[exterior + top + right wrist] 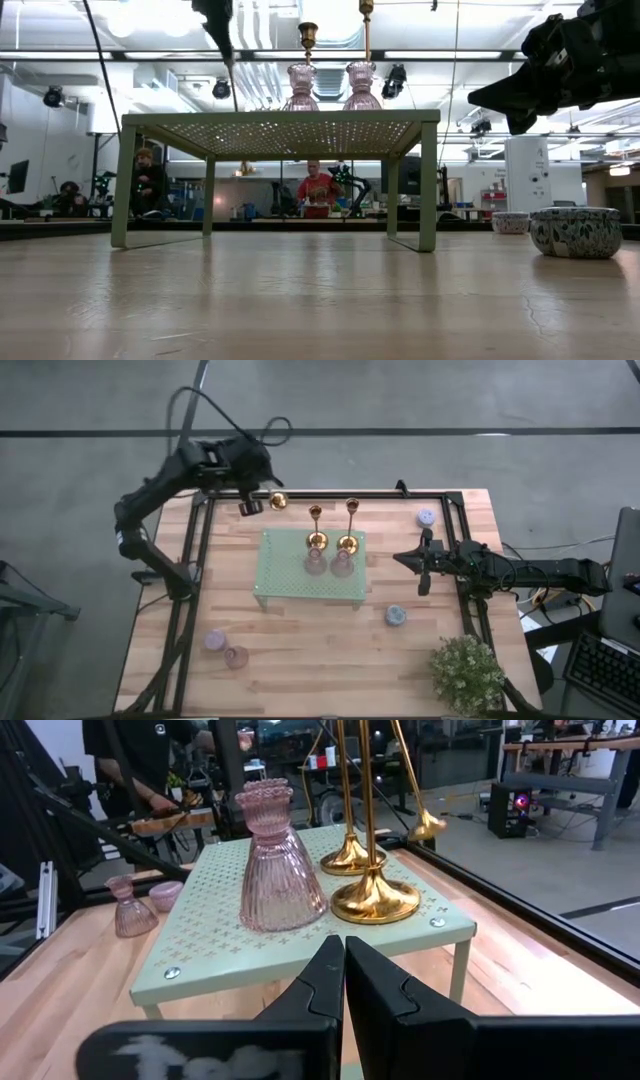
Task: Pick & Place candle stick holders
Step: Put the gold candle holder on the shelf aligned with the other gold candle holders
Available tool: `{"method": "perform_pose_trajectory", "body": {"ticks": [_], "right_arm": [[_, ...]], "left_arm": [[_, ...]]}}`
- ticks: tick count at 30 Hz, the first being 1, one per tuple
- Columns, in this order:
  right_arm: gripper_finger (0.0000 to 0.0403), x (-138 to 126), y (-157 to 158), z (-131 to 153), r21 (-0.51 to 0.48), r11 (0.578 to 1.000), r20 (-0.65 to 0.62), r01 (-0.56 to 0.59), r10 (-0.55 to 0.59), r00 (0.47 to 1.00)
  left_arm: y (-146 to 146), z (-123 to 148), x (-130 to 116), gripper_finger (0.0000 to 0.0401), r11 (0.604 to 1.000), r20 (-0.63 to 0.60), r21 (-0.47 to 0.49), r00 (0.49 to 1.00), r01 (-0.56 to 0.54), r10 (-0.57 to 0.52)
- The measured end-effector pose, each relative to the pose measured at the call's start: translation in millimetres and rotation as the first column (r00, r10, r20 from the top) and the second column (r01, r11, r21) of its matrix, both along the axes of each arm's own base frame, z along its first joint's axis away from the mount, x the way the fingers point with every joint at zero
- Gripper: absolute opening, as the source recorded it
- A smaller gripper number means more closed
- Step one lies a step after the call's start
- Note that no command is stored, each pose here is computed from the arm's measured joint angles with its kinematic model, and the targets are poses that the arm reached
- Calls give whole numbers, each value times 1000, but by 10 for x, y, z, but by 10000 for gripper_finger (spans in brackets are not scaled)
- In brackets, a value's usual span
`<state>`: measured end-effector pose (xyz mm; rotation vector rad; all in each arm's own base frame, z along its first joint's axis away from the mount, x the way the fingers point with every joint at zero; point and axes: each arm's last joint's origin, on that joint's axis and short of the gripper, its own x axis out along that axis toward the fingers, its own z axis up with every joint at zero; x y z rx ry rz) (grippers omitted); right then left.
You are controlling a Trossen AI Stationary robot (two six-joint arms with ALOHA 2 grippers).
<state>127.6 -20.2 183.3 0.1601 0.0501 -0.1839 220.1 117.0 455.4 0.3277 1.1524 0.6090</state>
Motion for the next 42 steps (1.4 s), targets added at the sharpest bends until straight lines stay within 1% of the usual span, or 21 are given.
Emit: {"method": "perform_pose_trajectory", "body": {"ticks": [3,6,8,12,14,21,25,26,29,31,33,34,38,40,42], "right_arm": [[8,0,0,0,0,1000,0,0,0,1000],[8,0,0,0,0,1000,0,0,0,1000],[8,0,0,0,0,1000,0,0,0,1000],[8,0,0,0,0,1000,0,0,0,1000],[8,0,0,0,0,1000,0,0,0,1000],[8,0,0,0,0,1000,0,0,0,1000],[8,0,0,0,0,1000,0,0,0,1000],[8,0,0,0,0,1000,0,0,0,1000],[8,0,0,0,0,1000,0,0,0,1000],[8,0,0,0,0,1000,0,0,0,1000],[8,0,0,0,0,1000,0,0,0,1000],[8,0,0,0,0,1000,0,0,0,1000],[8,1,0,-1,0,1000,-1,0,0,1000],[8,1,0,-1,0,1000,-1,0,0,1000],[8,1,0,-1,0,1000,-1,0,0,1000]], "left_arm": [[-102,231,-132,11,1000,78,-19,997,12,-11],[-199,406,-258,11,998,146,-48,989,43,-36],[-249,512,-318,11,995,237,-71,970,67,-48],[-364,633,-439,12,972,363,-160,926,173,-105],[-401,656,-480,11,967,386,-168,916,189,-112],[-442,633,-542,12,967,393,-188,916,170,-85],[-407,540,-498,12,976,338,-180,940,123,-56],[-390,510,-483,12,982,313,-164,949,97,-42],[-322,414,-441,12,998,213,-64,977,-16,30],[-277,324,-393,13,998,148,-25,987,-60,63],[-238,212,-337,13,997,82,-11,994,-78,79],[-220,145,-307,13,997,52,-19,996,-78,79],[-165,-162,-200,13,990,-46,-130,998,-58,52],[-131,-302,-174,12,988,-110,-131,992,-81,67],[-93,-430,-162,12,988,-176,-107,980,-113,93]]}}
